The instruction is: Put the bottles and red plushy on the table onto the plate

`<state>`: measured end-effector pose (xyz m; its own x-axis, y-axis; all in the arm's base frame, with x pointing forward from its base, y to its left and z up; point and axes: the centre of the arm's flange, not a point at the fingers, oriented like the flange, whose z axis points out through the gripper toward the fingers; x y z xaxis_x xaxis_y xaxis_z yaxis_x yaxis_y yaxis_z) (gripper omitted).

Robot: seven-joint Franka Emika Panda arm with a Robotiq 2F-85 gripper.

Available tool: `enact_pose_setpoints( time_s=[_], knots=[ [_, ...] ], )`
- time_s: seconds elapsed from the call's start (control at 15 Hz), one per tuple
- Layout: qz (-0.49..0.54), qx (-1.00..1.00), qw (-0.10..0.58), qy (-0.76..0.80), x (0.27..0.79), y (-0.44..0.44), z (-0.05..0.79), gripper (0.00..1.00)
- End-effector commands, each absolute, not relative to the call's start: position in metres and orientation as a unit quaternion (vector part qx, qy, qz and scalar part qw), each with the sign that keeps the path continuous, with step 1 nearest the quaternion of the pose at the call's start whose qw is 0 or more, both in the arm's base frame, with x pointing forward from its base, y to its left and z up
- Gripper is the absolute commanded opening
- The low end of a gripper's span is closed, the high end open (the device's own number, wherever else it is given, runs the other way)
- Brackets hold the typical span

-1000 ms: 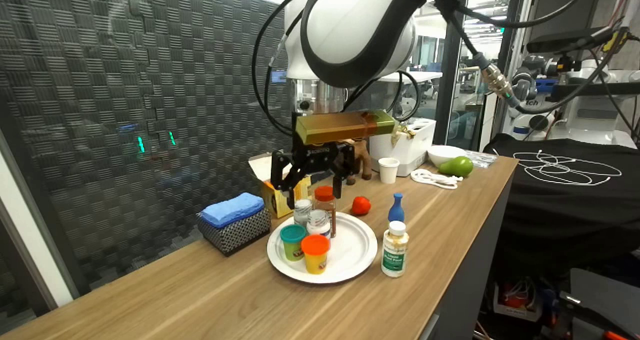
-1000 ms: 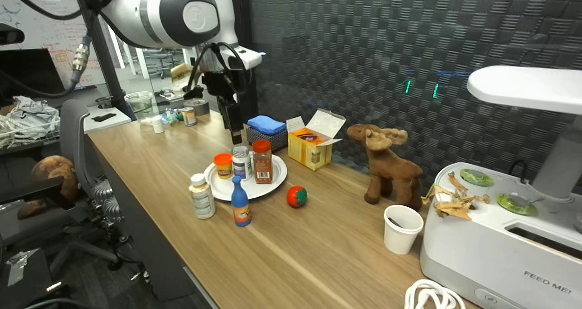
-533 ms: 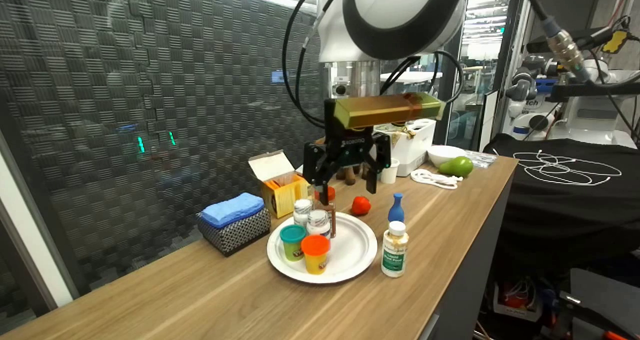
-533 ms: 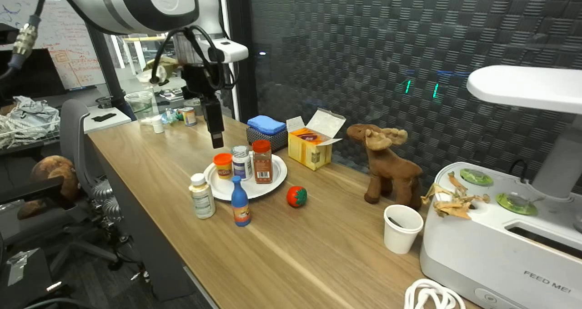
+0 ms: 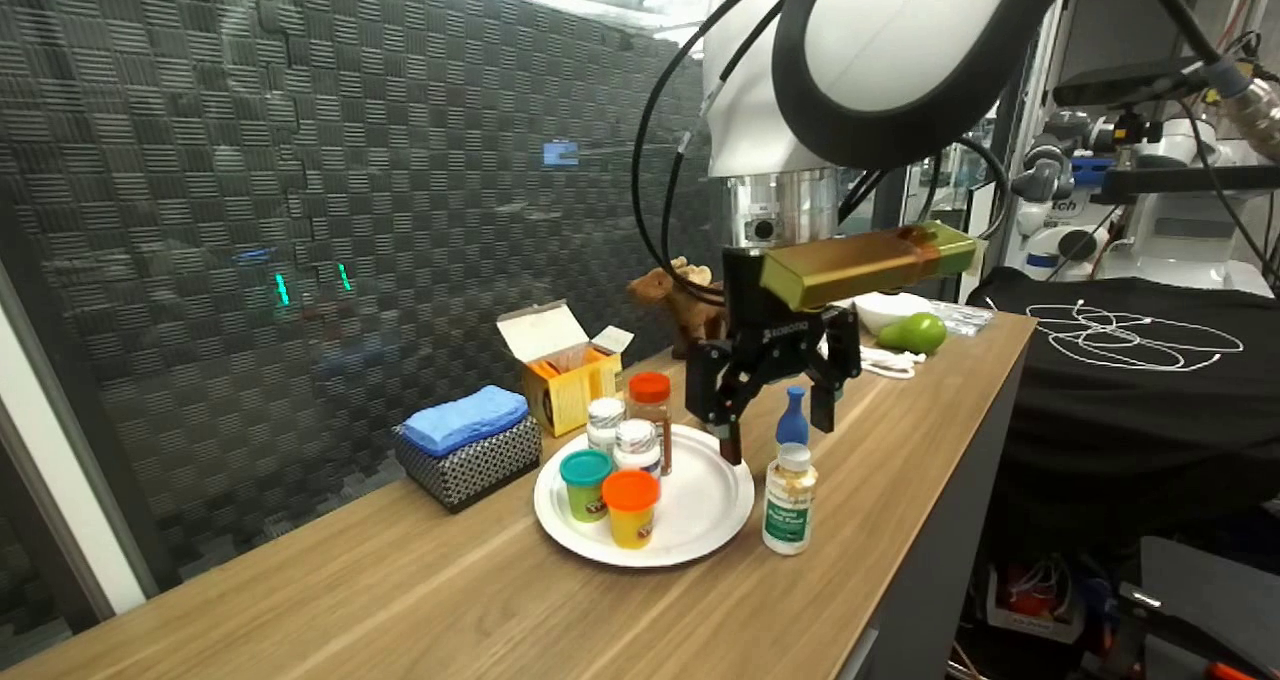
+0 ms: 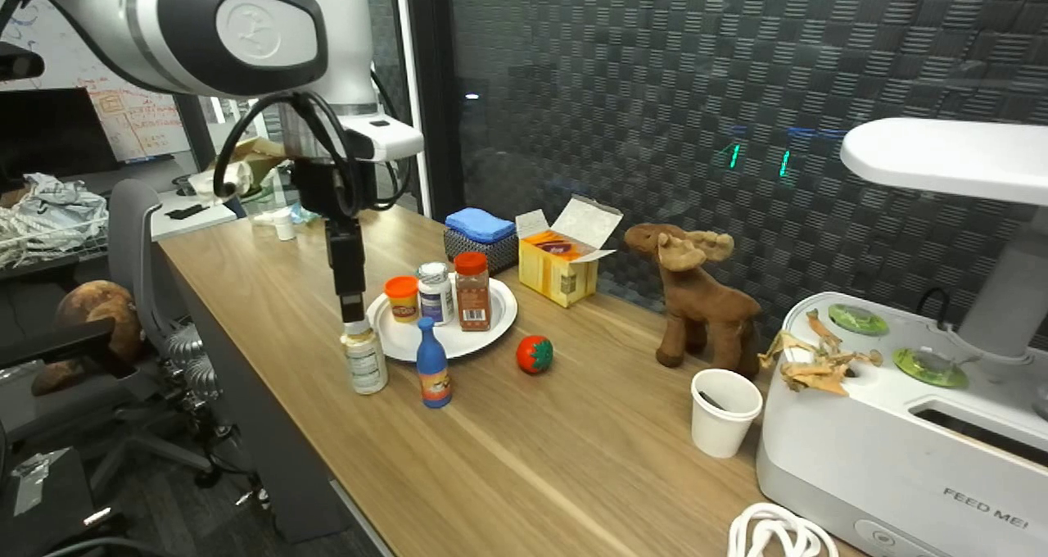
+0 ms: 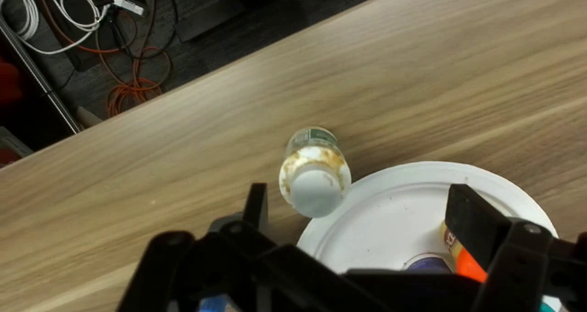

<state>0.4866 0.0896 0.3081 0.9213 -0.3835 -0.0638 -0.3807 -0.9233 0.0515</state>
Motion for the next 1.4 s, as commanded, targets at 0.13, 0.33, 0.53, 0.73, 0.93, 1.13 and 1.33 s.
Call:
enact_pose_setpoints(
  time_s=[0.13, 0.33, 0.53, 0.73, 0.93, 1.13, 1.33],
  knots=[
    [-0.033, 0.981, 0.009, -0.189, 0.473, 0.082, 0.304, 1.00],
    [-0.023, 0.981, 0.005, -0.194, 0.477, 0.077, 0.302, 0.71],
    [-0.018, 0.980, -0.002, -0.198, 0.482, 0.071, 0.298, 0.54],
    [-0.016, 0.980, -0.008, -0.198, 0.484, 0.068, 0.292, 0.31],
    [-0.022, 0.978, -0.017, -0.204, 0.483, 0.068, 0.292, 0.09],
    [-0.024, 0.975, -0.030, -0.220, 0.481, 0.068, 0.305, 0.13],
    [-0.021, 0.973, -0.040, -0.225, 0.483, 0.074, 0.325, 0.12]
  ],
)
